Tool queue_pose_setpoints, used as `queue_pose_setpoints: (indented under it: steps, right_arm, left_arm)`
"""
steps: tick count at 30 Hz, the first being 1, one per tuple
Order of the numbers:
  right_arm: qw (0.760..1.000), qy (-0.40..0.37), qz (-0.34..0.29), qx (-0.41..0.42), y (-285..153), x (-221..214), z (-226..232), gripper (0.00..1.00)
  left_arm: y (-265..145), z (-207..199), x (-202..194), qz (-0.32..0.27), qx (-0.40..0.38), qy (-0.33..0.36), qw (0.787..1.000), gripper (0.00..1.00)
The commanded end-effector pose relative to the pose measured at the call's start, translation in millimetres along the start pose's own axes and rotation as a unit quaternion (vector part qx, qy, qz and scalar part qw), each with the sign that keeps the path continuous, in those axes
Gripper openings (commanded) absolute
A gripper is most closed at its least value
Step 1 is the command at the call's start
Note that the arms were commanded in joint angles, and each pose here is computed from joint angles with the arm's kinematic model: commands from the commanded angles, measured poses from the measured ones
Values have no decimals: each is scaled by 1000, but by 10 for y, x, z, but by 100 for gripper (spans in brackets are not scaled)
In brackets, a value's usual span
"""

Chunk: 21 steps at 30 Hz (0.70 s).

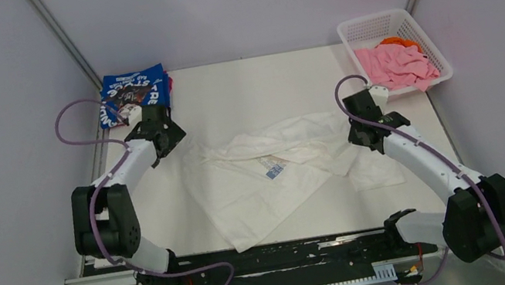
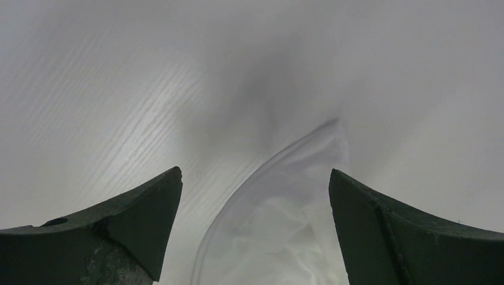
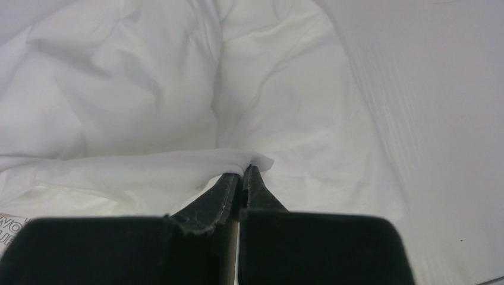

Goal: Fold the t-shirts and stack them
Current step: Flatten out the tshirt

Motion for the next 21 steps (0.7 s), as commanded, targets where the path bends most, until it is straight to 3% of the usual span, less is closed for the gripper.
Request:
queue_pose_setpoints:
  steps: [1, 10, 16, 21]
  right_arm:
    - [999, -12, -20, 43, -10, 160, 188, 0]
    - [999, -25, -10, 46, 56, 113, 207, 0]
    - [998, -28, -11, 47, 66, 108, 204, 0]
    - [998, -30, -11, 45, 77, 99, 195, 0]
  left_arm:
    - [186, -375, 243, -5, -56, -15, 998, 99]
    - [594, -725, 124, 74, -107, 75, 989, 82]
    - [700, -794, -31, 100, -82, 130, 983, 78]
    - [648, -732, -173, 113, -6, 178, 978, 75]
Point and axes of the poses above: each gripper's point midway between its finger pads, its own y axis out along the fingers, its own z axis along the line the jaws close on, x = y × z, the point moved 5 cm from there along -y, back along the fingers, and after that the axes turned 11 degrees about y, right-handed, at the moved point
